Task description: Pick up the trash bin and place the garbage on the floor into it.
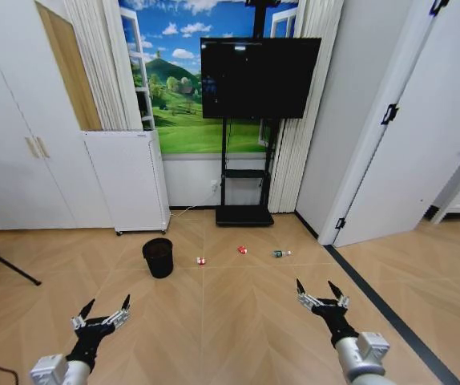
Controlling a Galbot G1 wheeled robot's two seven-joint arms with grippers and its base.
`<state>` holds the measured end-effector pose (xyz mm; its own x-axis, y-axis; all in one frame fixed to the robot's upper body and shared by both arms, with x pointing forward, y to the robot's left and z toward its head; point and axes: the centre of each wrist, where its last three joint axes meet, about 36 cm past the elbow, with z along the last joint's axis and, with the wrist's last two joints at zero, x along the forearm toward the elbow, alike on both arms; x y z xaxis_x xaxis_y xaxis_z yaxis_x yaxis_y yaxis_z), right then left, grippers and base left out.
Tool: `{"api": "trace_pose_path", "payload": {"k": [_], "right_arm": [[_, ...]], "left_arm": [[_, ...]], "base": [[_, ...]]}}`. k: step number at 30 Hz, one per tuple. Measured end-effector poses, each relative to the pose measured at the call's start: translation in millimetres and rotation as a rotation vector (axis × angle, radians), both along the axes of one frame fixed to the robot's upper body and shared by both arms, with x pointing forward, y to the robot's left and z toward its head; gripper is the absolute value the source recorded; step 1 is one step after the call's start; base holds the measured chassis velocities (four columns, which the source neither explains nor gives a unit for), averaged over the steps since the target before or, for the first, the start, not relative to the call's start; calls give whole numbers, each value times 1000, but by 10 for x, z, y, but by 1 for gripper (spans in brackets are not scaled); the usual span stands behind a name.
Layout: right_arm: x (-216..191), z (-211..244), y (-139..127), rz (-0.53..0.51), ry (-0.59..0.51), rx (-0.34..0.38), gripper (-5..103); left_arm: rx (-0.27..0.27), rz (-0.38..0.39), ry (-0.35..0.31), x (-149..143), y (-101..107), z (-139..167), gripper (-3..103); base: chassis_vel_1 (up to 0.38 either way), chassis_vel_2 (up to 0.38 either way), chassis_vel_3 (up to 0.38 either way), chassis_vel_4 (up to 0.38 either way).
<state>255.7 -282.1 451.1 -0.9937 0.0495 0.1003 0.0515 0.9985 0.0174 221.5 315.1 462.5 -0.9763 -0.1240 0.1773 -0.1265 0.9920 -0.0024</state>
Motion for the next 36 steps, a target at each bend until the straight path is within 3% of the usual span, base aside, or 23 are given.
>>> {"api": "trace_pose_path", "payload": {"k": [16, 36], "right_arm": [[5, -18, -1, 1, -5, 0, 100], [-3, -27, 5, 2, -6, -1, 100]], "left_arm": [[1, 9, -18, 6, -1, -17, 100], [3, 12, -15, 3, 6, -38, 100]], "base": [[-221, 227, 242, -244], [-354, 353, 357, -358]]}}
